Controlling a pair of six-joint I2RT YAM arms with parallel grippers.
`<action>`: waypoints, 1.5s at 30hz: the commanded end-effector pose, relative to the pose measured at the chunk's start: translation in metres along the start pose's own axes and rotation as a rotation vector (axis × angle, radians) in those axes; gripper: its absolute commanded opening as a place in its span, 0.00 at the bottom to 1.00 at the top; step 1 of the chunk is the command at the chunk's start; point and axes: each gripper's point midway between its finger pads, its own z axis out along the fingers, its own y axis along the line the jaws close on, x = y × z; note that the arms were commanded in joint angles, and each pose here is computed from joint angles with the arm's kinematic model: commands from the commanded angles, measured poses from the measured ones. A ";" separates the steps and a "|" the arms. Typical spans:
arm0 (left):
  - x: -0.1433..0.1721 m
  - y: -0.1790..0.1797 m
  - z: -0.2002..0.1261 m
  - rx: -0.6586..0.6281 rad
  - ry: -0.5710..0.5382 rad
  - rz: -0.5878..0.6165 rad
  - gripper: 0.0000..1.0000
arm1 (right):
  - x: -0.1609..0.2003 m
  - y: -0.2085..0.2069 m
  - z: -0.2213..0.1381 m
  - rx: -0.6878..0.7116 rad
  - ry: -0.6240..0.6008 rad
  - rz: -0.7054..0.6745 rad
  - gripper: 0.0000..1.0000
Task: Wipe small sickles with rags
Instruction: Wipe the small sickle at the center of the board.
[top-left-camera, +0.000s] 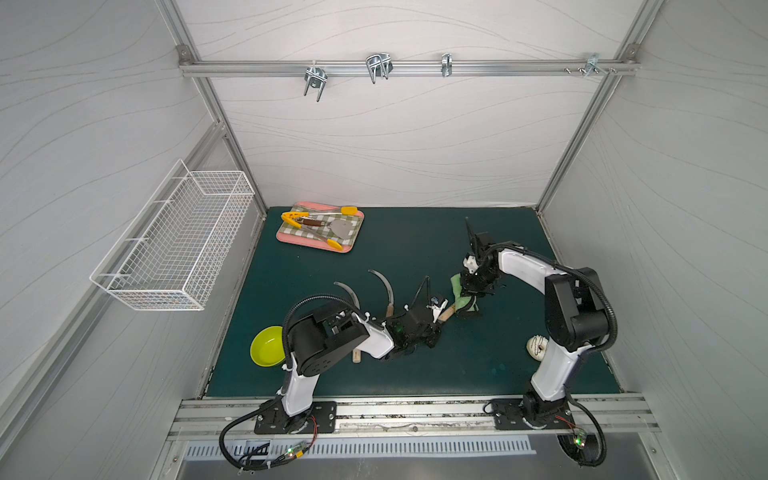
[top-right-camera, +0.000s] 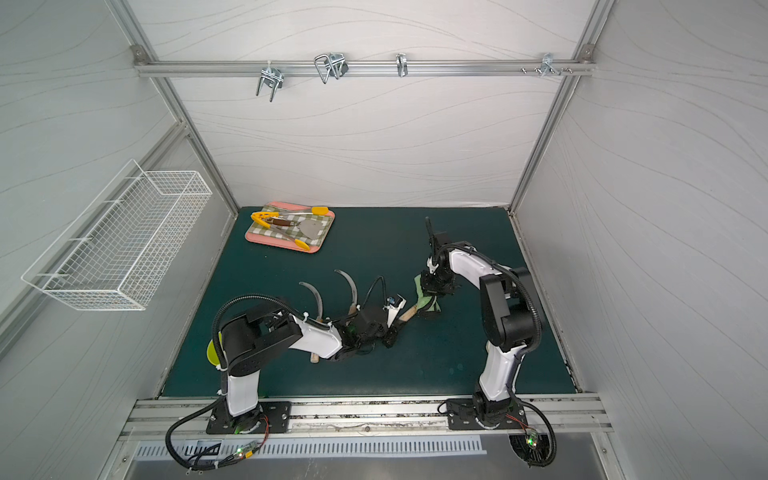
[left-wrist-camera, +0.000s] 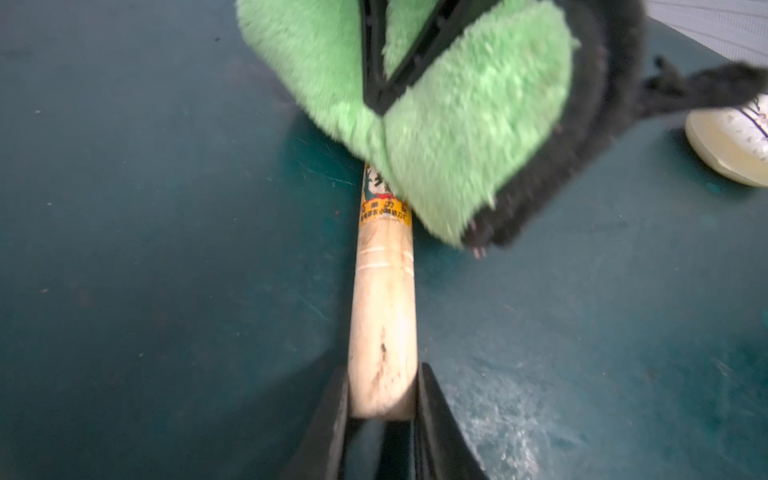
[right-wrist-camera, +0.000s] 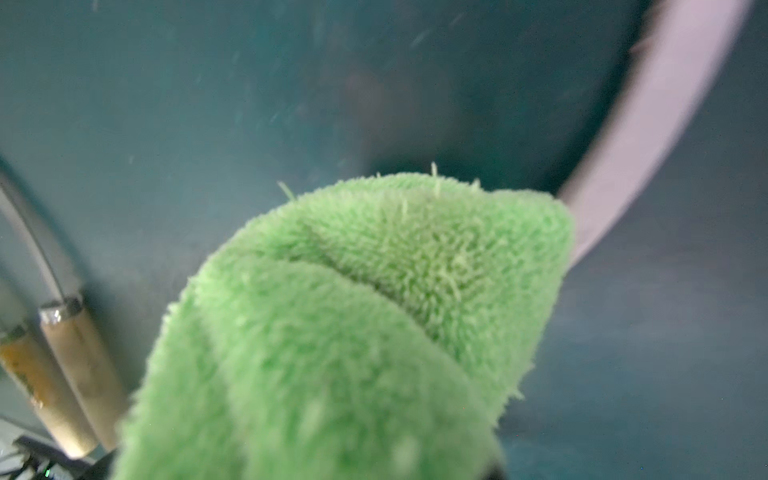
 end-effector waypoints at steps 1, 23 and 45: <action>0.022 0.007 0.005 -0.026 0.083 0.002 0.00 | -0.010 -0.026 0.008 0.097 -0.024 -0.004 0.15; -0.018 -0.008 -0.007 -0.012 0.180 0.051 0.61 | 0.009 -0.006 -0.094 -0.105 -0.236 0.021 0.17; -0.044 0.001 0.057 0.038 0.368 0.145 0.57 | 0.011 -0.026 -0.092 -0.165 -0.276 0.116 0.17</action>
